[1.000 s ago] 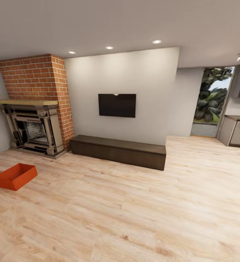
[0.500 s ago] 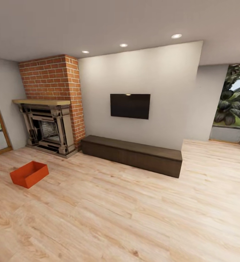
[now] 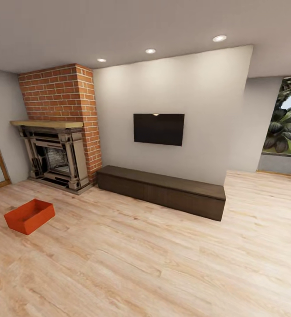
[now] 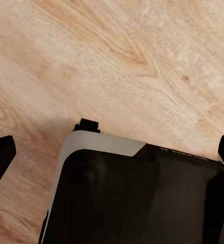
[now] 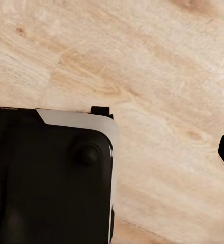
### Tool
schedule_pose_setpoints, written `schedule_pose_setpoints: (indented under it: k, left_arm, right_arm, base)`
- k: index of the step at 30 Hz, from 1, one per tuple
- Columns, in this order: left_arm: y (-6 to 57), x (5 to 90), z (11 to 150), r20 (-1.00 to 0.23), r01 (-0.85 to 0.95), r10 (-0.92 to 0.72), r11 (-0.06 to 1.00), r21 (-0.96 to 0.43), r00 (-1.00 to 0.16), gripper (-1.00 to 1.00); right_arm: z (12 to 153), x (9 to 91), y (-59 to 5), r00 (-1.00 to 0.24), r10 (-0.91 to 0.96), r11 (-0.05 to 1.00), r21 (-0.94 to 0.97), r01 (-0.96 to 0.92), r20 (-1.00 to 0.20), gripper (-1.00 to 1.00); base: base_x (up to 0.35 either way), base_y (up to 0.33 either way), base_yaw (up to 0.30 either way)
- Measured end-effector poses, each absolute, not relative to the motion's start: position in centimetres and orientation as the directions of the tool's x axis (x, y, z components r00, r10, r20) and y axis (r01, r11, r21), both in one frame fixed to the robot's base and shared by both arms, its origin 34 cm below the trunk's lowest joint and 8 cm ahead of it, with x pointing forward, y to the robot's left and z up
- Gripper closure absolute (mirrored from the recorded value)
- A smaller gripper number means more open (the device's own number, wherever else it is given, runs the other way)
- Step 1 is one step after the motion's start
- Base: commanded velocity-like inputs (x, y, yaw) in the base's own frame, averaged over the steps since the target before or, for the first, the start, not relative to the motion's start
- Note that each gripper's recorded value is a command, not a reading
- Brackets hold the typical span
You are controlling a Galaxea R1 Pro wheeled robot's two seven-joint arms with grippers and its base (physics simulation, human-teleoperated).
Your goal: Move the two storage containers from the living room to the garage. In the garage, place one container on the floor and stack the other container on top of it (either order is fine).
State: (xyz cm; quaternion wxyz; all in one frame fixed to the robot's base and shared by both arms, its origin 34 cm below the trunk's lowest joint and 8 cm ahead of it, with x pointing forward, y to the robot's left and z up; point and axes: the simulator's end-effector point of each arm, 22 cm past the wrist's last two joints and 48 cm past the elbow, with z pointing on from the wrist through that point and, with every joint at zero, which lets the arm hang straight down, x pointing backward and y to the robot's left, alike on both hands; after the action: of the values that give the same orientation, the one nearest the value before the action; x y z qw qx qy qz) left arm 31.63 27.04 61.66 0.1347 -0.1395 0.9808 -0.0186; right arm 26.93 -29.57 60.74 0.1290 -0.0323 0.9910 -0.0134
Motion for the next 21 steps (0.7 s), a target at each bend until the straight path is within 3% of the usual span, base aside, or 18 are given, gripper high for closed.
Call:
schedule_pose_setpoints:
  k: [21]
  left_arm:
    - [26.38, 31.74, 61.68, -0.262, -0.268, -0.279, 0.960, -0.078, -0.924, -1.00]
  right_arm:
    - [60.79, 27.13, -29.56, -0.962, -0.062, 0.998, -0.035, -0.055, -0.264, -1.00]
  base:
    - [0.323, 0.000, 0.000]
